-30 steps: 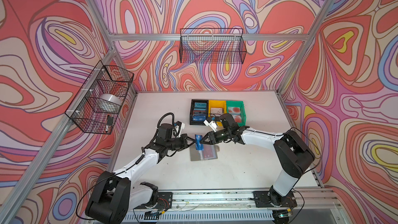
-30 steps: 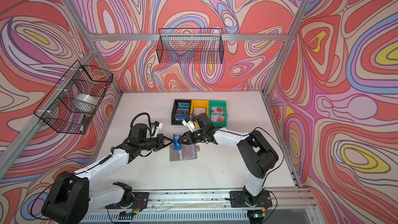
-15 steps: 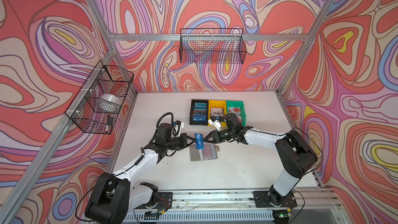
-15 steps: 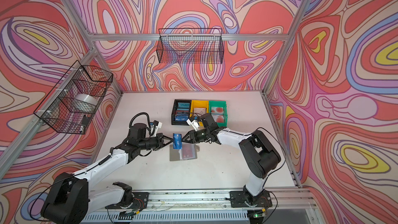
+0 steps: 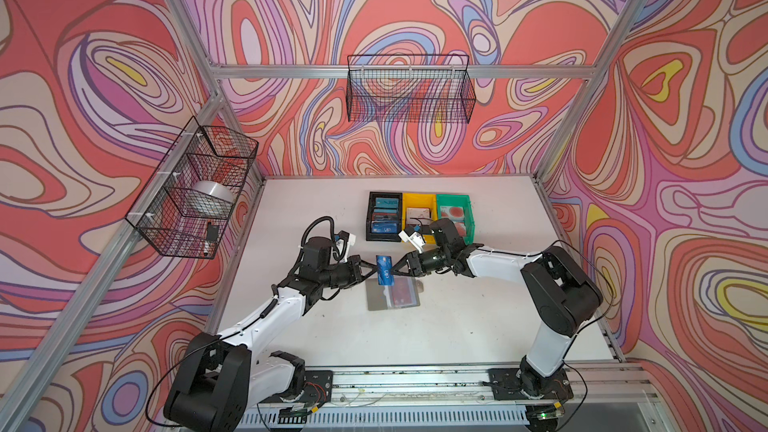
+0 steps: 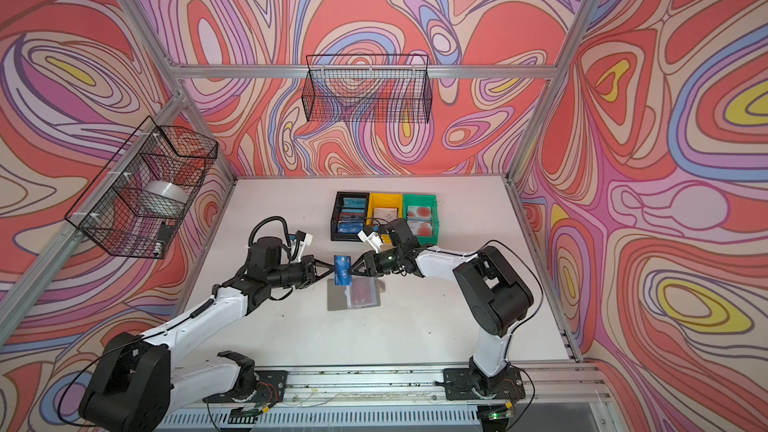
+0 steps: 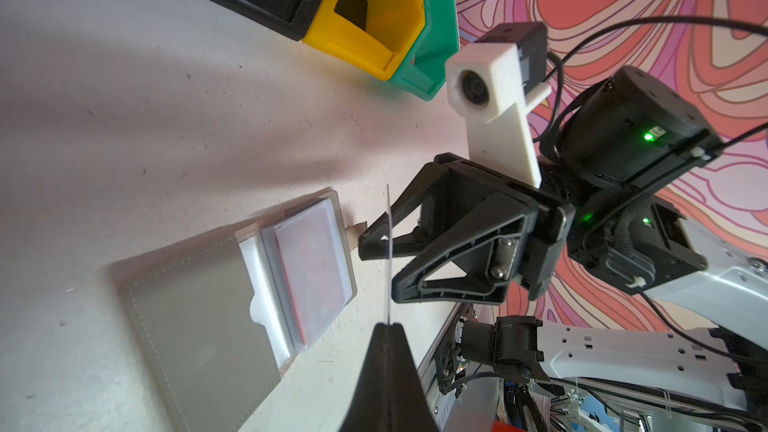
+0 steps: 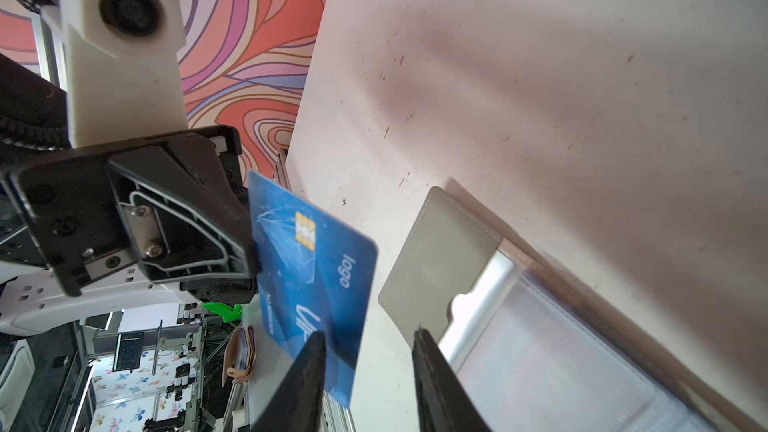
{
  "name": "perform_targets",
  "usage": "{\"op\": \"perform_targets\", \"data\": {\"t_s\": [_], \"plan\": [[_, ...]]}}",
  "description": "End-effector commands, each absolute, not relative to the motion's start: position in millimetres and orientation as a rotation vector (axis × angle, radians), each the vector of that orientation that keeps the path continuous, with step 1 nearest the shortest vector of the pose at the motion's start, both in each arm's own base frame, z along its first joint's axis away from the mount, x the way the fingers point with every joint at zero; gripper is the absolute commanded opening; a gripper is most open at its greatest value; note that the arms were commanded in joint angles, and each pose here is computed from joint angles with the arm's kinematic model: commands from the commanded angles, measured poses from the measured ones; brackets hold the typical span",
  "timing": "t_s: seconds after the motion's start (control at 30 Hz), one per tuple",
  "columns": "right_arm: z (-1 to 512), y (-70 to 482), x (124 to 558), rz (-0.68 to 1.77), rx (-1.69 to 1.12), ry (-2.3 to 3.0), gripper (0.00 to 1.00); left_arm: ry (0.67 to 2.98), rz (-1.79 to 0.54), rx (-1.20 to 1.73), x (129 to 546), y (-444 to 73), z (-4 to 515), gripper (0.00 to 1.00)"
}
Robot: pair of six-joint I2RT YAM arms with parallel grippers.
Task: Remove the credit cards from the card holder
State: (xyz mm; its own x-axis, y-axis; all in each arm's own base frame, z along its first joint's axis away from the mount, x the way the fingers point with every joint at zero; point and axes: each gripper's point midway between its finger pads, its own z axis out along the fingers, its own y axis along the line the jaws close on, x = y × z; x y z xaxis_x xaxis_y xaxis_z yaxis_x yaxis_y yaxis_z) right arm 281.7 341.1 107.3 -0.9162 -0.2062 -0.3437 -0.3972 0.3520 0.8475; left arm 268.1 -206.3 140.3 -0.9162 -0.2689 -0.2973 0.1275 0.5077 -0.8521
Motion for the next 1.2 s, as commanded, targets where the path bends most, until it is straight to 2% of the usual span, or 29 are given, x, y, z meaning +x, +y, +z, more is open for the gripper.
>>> {"op": "perform_targets", "data": {"t_s": [0.0, 0.4, 0.43, 0.7, 0.83, 1.0, 1.1, 1.17], "plan": [[119.7, 349.1, 285.4, 1.67, -0.581, 2.366, 0.37, 2.359, -1.404, -0.129, 269.4, -207.1, 137.5, 0.0], [130.1, 353.0, 278.0, 1.771, -0.625, 2.308, 0.31, 2.372, -1.393, -0.138, 271.7, -206.9, 131.7, 0.0], [130.2, 353.0, 276.9, 1.78, -0.631, 2.304, 0.3, 2.405, -1.389, -0.16, 264.2, -204.5, 118.0, 0.0], [130.8, 352.3, 274.2, 1.793, -0.64, 2.296, 0.19, 2.416, -1.394, -0.164, 263.8, -205.1, 112.8, 0.0], [132.6, 352.3, 273.2, 1.8, -0.648, 2.291, 0.08, 2.413, -1.397, -0.16, 264.2, -205.6, 113.3, 0.0], [130.8, 351.9, 272.3, 1.797, -0.65, 2.313, 0.0, 2.413, -1.397, -0.157, 264.6, -205.6, 114.7, 0.0], [129.4, 351.5, 271.9, 1.788, -0.654, 2.327, 0.0, 2.409, -1.396, -0.152, 264.6, -205.9, 116.2, 0.0], [130.2, 351.4, 272.3, 1.775, -0.665, 2.336, 0.0, 2.408, -1.393, -0.15, 264.2, -205.4, 117.1, 0.07]]}}
